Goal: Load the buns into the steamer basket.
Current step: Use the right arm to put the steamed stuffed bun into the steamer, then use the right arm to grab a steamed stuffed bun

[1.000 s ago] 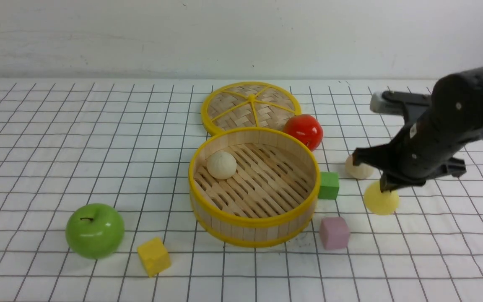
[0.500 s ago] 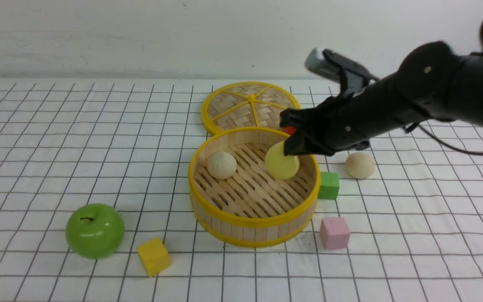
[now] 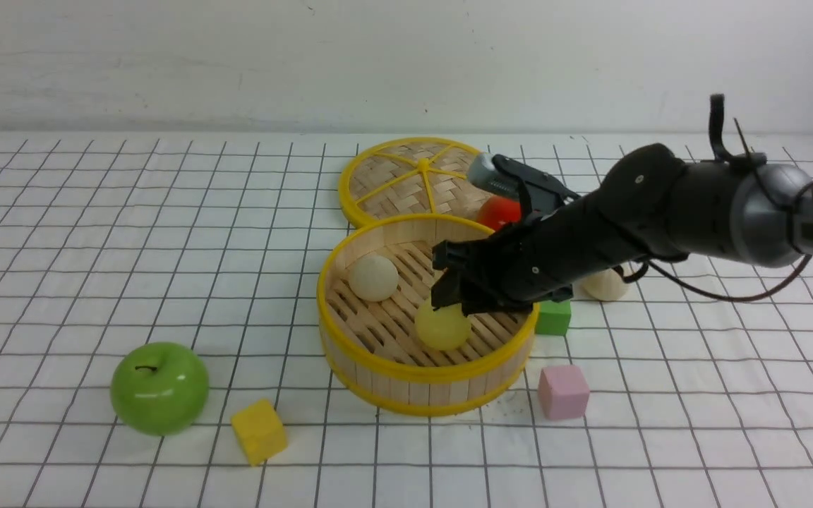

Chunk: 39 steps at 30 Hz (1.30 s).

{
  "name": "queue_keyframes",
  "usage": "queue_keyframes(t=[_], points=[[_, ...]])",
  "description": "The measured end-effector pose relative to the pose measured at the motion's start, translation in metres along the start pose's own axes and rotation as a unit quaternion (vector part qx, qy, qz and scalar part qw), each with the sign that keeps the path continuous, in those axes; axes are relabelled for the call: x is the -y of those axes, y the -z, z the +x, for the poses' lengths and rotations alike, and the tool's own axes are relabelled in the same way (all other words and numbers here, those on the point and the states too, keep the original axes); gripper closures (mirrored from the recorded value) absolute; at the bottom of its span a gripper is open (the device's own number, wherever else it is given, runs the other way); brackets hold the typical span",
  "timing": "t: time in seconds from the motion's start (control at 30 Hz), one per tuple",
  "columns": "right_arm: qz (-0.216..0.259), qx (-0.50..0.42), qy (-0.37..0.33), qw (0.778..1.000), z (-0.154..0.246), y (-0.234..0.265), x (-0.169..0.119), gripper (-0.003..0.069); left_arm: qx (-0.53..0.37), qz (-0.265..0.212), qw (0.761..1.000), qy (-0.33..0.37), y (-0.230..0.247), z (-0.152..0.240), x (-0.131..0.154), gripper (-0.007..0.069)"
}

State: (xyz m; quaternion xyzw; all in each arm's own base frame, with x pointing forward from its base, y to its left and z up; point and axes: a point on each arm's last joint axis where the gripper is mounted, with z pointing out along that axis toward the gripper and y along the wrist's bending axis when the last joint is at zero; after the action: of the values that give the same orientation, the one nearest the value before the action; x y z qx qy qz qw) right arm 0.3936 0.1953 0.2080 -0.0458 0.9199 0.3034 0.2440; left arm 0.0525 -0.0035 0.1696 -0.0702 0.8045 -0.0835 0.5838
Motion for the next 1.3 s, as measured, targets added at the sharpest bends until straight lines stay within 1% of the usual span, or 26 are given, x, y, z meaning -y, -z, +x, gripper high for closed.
queue_keyframes(t=[0.03, 0.07, 0.1, 0.17, 0.27, 0.3, 0.33, 0.4, 0.47, 0.5, 0.53, 0.57, 0.6, 0.67, 0.7, 0.73, 0.77, 0.8, 0.83, 0.87, 0.97, 1.1, 1.3], points=[[-0.001, 0.008, 0.014, 1.000, -0.006, 0.010, -0.003, 0.0247, 0.000, 0.000, 1.000, 0.000, 0.000, 0.000, 0.000, 0.0524], [-0.002, 0.009, 0.014, 1.000, -0.007, 0.012, -0.003, 0.0241, 0.000, 0.000, 1.000, 0.000, 0.000, 0.000, 0.000, 0.0523], [0.001, 0.021, 0.027, 0.999, -0.017, 0.026, -0.002, 0.0200, 0.000, 0.000, 1.000, 0.000, 0.000, 0.000, 0.000, 0.0522], [0.009, 0.044, 0.045, 0.998, -0.033, 0.049, 0.001, 0.0169, 0.000, 0.000, 1.000, 0.000, 0.000, 0.000, 0.000, 0.0519], [0.042, 0.058, 0.084, 0.994, -0.055, 0.080, 0.014, 0.0151, 0.000, 0.000, 1.000, 0.000, 0.000, 0.000, 0.000, 0.0515], [0.057, 0.050, 0.100, 0.992, -0.058, 0.086, 0.019, 0.0149, 0.000, 0.000, 1.000, 0.000, 0.000, 0.000, 0.000, 0.0515], [0.061, 0.048, 0.102, 0.992, -0.059, 0.088, 0.020, 0.0149, 0.000, 0.000, 1.000, 0.000, 0.000, 0.000, 0.000, 0.0515], [0.119, 0.016, 0.142, 0.983, -0.065, 0.098, 0.027, 0.0148, 0.000, 0.000, 1.000, 0.000, 0.000, 0.000, 0.000, 0.0515], [0.156, 0.006, 0.145, 0.977, -0.068, 0.098, 0.032, 0.0148, 0.000, 0.000, 1.000, 0.000, 0.000, 0.000, 0.000, 0.0515], [0.182, 0.001, 0.150, 0.972, -0.069, 0.096, 0.037, 0.0148, 0.000, 0.000, 1.000, 0.000, 0.000, 0.000, 0.000, 0.0515], [0.187, 0.001, 0.149, 0.971, -0.070, 0.096, 0.038, 0.0148, 0.000, 0.000, 1.000, 0.000, 0.000, 0.000, 0.000, 0.0515], [0.217, -0.005, 0.137, 0.967, -0.070, 0.088, 0.047, 0.0153, 0.000, 0.000, 1.000, 0.000, 0.000, 0.000, 0.000, 0.0513], [0.223, -0.006, 0.138, 0.965, -0.070, 0.088, 0.049, 0.0154, 0.000, 0.000, 1.000, 0.000, 0.000, 0.000, 0.000, 0.0513], [0.250, -0.016, 0.119, 0.961, -0.068, 0.073, 0.063, 0.0180, 0.000, 0.000, 1.000, 0.000, 0.000, 0.000, 0.000, 0.0512], [0.250, -0.016, 0.117, 0.961, -0.068, 0.072, 0.064, 0.0186, 0.000, 0.000, 1.000, 0.000, 0.000, 0.000, 0.000, 0.0512], [0.255, -0.017, 0.109, 0.960, -0.067, 0.062, 0.071, 0.0216, 0.000, 0.000, 1.000, 0.000, 0.000, 0.000, 0.000, 0.0508], [0.256, -0.018, 0.108, 0.961, -0.066, 0.061, 0.071, 0.0220, 0.000, 0.000, 1.000, 0.000, 0.000, 0.000, 0.000, 0.0508], [0.257, -0.015, 0.101, 0.961, -0.066, 0.054, 0.076, 0.0258, 0.000, 0.000, 1.000, 0.000, 0.000, 0.000, 0.000, 0.0505], [0.257, -0.014, 0.100, 0.961, -0.066, 0.053, 0.077, 0.0258, 0.000, 0.000, 1.000, 0.000, 0.000, 0.000, 0.000, 0.0505], [0.258, -0.010, 0.091, 0.962, -0.066, 0.047, 0.080, 0.0287, 0.000, 0.000, 1.000, 0.000, 0.000, 0.000, 0.000, 0.0503], [0.264, 0.004, 0.078, 0.961, -0.066, 0.038, 0.087, 0.0337, 0.000, 0.000, 1.000, 0.000, 0.000, 0.000, 0.000, 0.0500], [0.275, 0.016, 0.064, 0.959, -0.067, 0.034, 0.092, 0.0357, 0.000, 0.000, 1.000, 0.000, 0.000, 0.000, 0.000, 0.0497], [0.284, -0.002, 0.054, 0.957, -0.061, 0.020, 0.104, 0.0358, 0.000, 0.000, 1.000, 0.000, 0.000, 0.000, 0.000, 0.0493]])
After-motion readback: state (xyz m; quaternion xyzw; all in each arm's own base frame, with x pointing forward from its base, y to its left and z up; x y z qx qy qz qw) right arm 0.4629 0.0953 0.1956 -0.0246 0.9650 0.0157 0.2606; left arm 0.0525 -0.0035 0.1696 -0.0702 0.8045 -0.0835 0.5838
